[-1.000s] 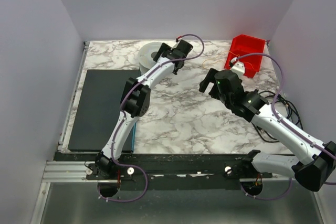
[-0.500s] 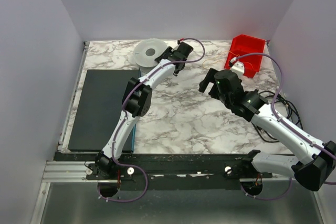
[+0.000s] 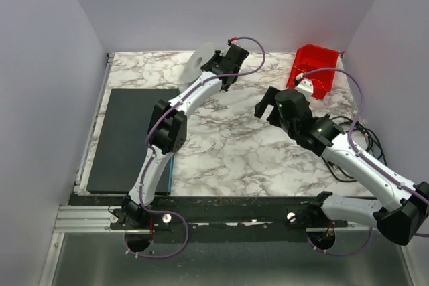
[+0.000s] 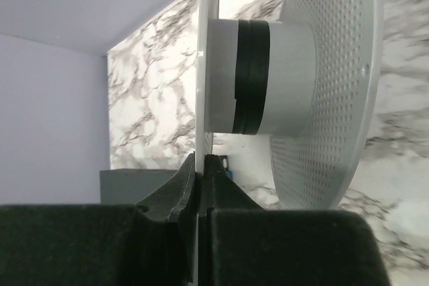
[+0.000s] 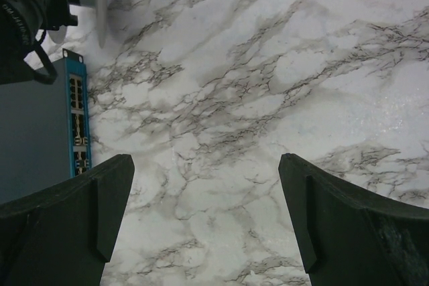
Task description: Wrap the cables
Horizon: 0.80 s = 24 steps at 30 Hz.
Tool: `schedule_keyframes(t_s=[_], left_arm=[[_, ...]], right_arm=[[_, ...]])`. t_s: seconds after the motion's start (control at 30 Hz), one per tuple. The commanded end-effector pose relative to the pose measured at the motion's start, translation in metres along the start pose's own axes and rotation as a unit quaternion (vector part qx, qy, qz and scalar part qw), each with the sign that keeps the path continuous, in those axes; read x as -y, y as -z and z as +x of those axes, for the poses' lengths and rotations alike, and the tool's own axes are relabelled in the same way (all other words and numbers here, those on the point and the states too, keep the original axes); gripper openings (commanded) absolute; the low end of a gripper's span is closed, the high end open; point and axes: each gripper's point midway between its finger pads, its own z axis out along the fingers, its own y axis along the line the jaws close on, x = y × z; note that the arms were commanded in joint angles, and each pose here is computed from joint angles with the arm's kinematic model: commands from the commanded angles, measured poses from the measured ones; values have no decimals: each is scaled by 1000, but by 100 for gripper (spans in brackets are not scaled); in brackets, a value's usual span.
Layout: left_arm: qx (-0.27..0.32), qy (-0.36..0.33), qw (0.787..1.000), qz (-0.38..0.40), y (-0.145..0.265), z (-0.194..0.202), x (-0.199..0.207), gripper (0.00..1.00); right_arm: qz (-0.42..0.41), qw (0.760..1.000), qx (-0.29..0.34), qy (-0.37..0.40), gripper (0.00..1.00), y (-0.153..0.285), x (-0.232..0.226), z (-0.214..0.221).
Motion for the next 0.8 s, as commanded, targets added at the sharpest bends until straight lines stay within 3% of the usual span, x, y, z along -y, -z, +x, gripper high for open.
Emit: schedule_keyframes(t_s=[0.0, 0.33, 0.77], left_arm=[[59, 99, 991, 70, 56, -44, -16, 0], [39, 184, 968, 167, 112, -33, -30, 0], [-30, 306, 914, 264, 182, 30, -28, 0]], right_arm=[[-3, 1000, 10, -20, 100, 2, -1, -6], [1, 1000, 10, -11, 100, -7, -4, -4], [-4, 1000, 2, -4, 100, -21, -10, 5]])
